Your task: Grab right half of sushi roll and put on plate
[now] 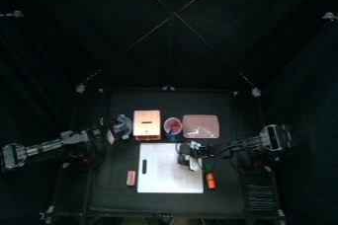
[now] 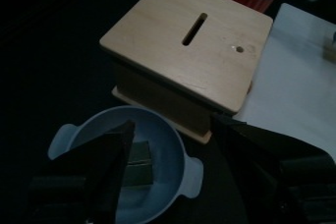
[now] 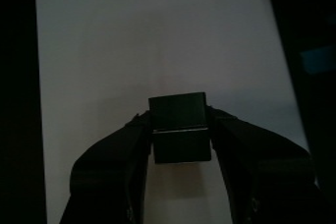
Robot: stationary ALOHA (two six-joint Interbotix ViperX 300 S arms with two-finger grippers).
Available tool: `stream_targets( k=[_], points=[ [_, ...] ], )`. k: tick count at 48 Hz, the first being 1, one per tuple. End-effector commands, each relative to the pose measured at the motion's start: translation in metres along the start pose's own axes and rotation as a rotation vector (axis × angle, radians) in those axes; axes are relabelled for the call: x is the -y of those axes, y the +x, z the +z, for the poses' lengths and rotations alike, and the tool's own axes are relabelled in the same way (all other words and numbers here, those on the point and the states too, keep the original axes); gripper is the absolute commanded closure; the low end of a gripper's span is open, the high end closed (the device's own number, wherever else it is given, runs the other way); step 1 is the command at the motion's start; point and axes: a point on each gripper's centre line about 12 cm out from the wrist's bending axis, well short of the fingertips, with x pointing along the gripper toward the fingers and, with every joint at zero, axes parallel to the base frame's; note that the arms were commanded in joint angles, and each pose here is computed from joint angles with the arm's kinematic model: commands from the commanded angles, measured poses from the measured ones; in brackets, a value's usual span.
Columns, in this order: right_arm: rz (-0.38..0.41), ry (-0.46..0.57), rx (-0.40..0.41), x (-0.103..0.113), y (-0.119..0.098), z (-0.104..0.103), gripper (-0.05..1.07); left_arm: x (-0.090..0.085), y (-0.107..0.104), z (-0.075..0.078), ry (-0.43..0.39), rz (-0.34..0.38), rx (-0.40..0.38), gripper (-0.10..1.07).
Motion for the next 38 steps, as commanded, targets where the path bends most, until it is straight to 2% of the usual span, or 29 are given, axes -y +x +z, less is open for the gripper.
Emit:
stream_targets(
  k=[1, 8, 21, 30, 33, 38],
  points=[
    [-0.018, 0.027, 0.063, 0.012, -0.027, 0.013, 0.44, 0.001, 0.0, 0.005, -0.003, -0.003, 0.016, 0.02],
    [-0.106, 0.106, 0.05, 0.05, -0.051, 0.002, 0.44, 0.001, 0.0, 0.005, -0.005, -0.004, 0.016, 0.02],
    [-0.323, 0.254, 0.106, 0.128, -0.088, -0.009, 0.44, 0.001, 0.0, 0.005, -0.012, -0.004, 0.015, 0.02],
    [-0.414, 0.372, 0.05, 0.164, -0.086, -0.031, 0.44, 0.001, 0.0, 0.005, -0.022, -0.005, 0.016, 0.02],
    [-0.427, 0.387, 0.029, 0.17, -0.084, -0.036, 0.42, 0.001, 0.0, 0.005, -0.02, -0.005, 0.014, 0.02],
    [-0.436, 0.406, 0.006, 0.176, -0.078, -0.041, 0.34, 0.001, 0.0, 0.005, -0.02, -0.004, 0.013, 0.02]
  ],
)
